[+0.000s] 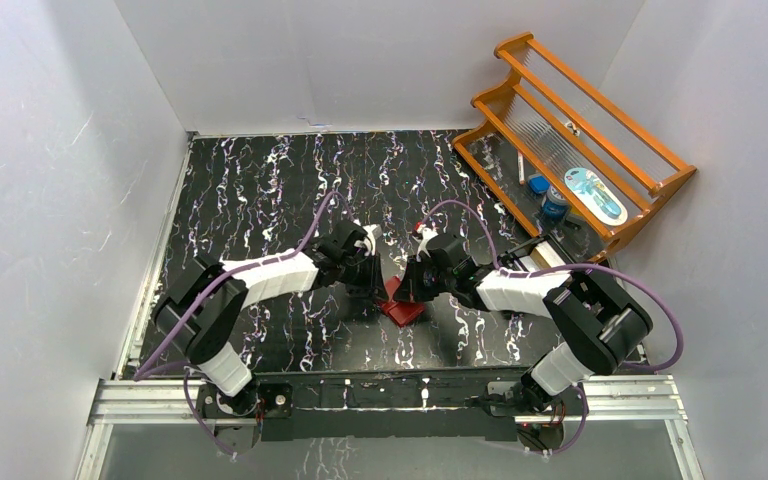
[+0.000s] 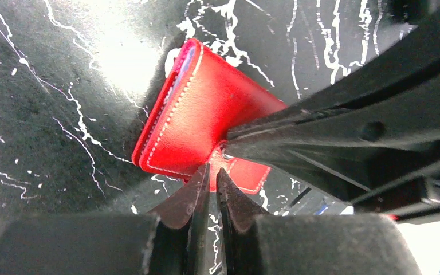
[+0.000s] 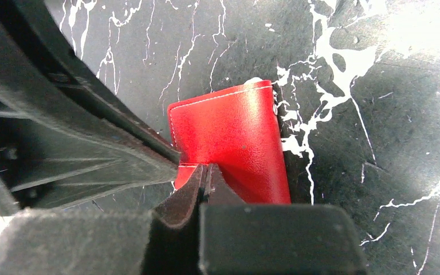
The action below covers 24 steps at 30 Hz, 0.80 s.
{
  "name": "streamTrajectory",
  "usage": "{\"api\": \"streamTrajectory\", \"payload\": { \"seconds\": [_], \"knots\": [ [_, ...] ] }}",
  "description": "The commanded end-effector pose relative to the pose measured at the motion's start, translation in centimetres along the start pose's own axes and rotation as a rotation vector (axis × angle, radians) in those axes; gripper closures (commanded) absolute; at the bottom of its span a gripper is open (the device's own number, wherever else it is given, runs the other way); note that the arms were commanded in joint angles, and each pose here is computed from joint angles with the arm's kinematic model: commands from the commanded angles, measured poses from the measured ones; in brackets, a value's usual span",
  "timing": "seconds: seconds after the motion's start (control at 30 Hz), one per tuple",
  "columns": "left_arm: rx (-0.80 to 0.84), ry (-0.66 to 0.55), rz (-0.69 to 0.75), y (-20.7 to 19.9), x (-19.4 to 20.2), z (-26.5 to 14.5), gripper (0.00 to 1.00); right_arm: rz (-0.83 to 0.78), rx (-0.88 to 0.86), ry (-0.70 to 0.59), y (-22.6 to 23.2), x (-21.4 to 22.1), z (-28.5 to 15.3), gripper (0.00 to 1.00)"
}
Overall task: Put the credit cards into the card holder
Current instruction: Hold the snap button from the card holder.
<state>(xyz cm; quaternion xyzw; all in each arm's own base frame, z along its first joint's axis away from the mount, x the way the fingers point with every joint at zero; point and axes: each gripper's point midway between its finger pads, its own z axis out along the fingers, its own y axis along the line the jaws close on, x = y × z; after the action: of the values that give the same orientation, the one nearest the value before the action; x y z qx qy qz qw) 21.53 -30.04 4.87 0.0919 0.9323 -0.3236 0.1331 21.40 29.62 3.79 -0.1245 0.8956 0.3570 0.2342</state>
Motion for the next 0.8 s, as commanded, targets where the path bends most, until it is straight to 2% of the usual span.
{"api": "streamTrajectory", "payload": {
  "seconds": [0.0,0.33,0.47,0.77],
  "knots": [
    [-0.013,0.044,-0.007,0.6,1.0,1.2,0.92,0.019,0.113,0.032,-2.5,0.9,-0.3,0.96],
    [-0.059,0.067,-0.009,1.8,1.4,1.9,0.93,0.026,0.071,0.053,-0.2,-0.7,-1.1,0.75],
    [-0.064,0.076,-0.008,1.9,1.6,2.1,0.92,0.024,0.062,0.082,0.2,-0.5,-1.3,0.71],
    [-0.074,0.088,-0.008,2.0,1.6,2.2,0.91,0.022,0.13,0.105,0.1,-1.1,-2.5,0.72]
  ]
}}
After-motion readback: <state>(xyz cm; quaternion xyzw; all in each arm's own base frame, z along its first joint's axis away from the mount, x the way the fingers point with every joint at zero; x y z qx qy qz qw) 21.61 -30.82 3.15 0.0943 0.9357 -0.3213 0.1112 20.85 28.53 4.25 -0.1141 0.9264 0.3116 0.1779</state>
